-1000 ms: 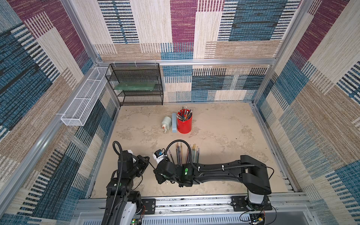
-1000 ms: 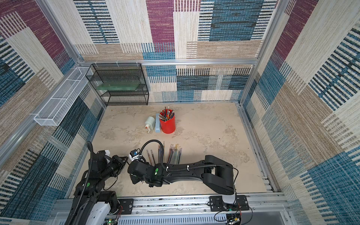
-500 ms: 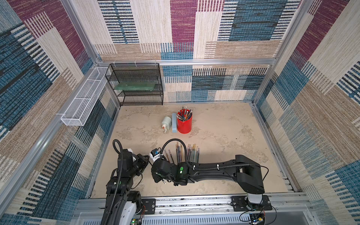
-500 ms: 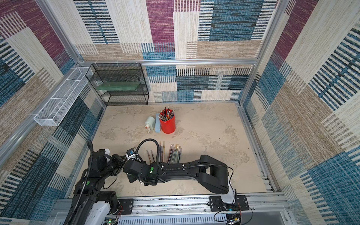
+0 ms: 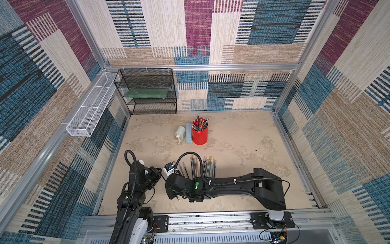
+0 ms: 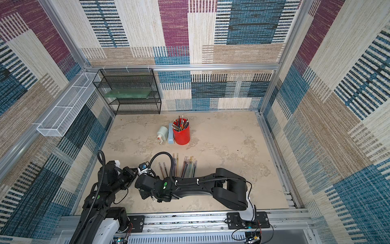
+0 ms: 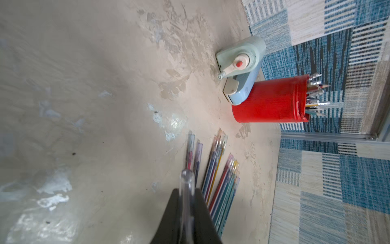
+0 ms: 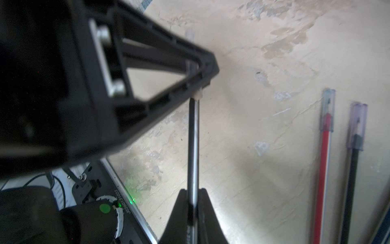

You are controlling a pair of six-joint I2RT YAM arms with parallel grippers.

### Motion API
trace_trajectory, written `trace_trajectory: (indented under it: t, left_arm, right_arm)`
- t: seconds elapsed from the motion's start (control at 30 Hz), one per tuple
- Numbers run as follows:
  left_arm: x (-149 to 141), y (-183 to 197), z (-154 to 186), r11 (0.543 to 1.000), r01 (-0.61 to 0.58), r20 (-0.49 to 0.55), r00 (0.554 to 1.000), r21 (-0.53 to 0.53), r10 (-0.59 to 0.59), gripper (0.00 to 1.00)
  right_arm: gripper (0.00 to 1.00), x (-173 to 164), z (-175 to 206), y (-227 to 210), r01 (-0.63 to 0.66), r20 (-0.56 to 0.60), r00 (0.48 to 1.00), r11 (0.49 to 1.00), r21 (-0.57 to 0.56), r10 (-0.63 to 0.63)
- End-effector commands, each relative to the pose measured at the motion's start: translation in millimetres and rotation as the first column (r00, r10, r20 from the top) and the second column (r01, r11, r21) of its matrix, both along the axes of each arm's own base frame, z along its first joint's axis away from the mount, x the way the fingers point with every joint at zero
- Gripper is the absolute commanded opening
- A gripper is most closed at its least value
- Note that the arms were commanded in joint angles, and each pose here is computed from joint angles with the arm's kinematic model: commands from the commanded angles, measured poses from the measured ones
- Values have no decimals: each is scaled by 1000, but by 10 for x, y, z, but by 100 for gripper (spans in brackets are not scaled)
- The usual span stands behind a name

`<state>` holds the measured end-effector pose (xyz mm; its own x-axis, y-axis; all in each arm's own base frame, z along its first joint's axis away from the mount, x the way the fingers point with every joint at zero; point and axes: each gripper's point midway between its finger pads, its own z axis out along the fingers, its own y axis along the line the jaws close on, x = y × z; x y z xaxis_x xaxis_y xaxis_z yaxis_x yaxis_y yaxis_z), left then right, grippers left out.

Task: Remove the protective cover of the pencils
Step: Remove the protective sleeve from the pencil, then place the pencil at the center of the board.

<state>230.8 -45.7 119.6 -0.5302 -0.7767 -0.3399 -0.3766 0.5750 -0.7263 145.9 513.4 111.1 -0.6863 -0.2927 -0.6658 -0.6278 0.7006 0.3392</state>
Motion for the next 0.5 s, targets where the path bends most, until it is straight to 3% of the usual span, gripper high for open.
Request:
trace_trajectory:
  t: [0.0, 0.47]
  left_arm:
    - [127, 53, 89, 999, -6, 69, 998, 51, 2, 0]
    - [187, 170, -98, 991, -32, 1, 999, 126, 32, 0]
  right_arm:
    - [0, -12, 51, 26, 2, -7, 1000, 999, 39, -2]
    - [0, 28, -82, -189, 76, -10, 997, 996, 46, -76]
